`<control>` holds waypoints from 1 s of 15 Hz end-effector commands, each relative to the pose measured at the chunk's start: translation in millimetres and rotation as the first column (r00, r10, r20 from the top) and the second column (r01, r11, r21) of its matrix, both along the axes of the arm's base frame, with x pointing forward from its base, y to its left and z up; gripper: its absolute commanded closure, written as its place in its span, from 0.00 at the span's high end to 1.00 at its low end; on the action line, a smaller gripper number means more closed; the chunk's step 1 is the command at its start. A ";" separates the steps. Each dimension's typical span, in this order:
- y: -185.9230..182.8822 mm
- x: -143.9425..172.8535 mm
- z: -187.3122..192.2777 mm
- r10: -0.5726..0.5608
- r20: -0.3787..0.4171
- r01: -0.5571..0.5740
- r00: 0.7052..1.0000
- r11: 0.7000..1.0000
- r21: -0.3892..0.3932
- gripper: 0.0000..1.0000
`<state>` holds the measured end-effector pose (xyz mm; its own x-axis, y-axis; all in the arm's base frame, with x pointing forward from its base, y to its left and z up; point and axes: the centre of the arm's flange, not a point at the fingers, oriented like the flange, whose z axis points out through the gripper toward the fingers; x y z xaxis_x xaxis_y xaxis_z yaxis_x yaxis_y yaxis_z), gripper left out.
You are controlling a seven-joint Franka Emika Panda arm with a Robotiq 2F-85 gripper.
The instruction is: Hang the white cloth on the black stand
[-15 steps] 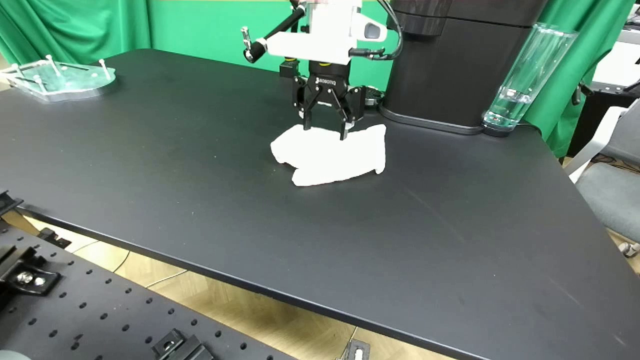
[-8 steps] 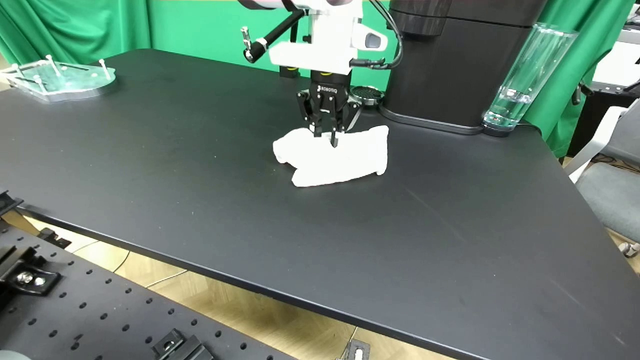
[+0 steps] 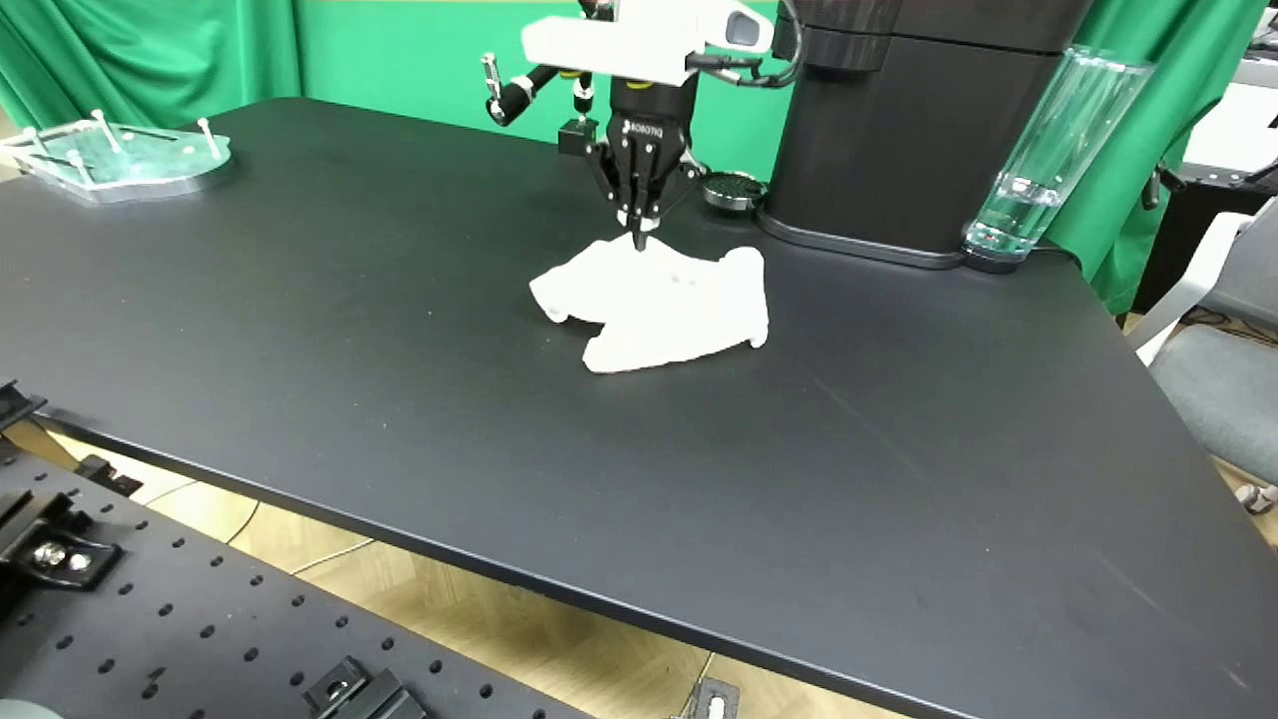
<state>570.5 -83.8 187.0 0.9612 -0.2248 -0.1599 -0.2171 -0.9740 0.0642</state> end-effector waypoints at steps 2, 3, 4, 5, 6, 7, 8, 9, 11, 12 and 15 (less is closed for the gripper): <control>16.0 -6.5 80.6 -0.047 0.014 0.047 0.999 0.999 0.016 0.01; 20.8 -4.6 98.4 -0.056 0.016 0.056 0.998 0.998 0.031 0.01; 25.2 -3.7 113.1 -0.058 0.023 0.057 0.998 0.997 0.043 0.01; 32.5 -2.7 129.4 -0.050 0.037 0.048 0.998 0.996 0.071 0.01; 40.8 -1.3 144.2 -0.049 0.056 0.044 0.997 0.995 0.087 0.01; 50.7 0.4 157.4 -0.041 0.068 0.034 0.997 0.994 0.104 0.01; 62.2 3.0 169.4 -0.027 0.091 0.017 0.996 0.993 0.113 0.01; 71.6 6.5 178.6 -0.013 0.112 0.000 0.994 0.992 0.123 0.01; 93.6 18.1 195.3 0.005 0.162 -0.028 0.987 0.990 0.138 0.01; 102.3 25.6 199.2 0.011 0.179 -0.037 0.984 0.989 0.141 0.01; 130.1 45.7 209.1 0.041 0.205 -0.070 0.978 0.988 0.139 0.01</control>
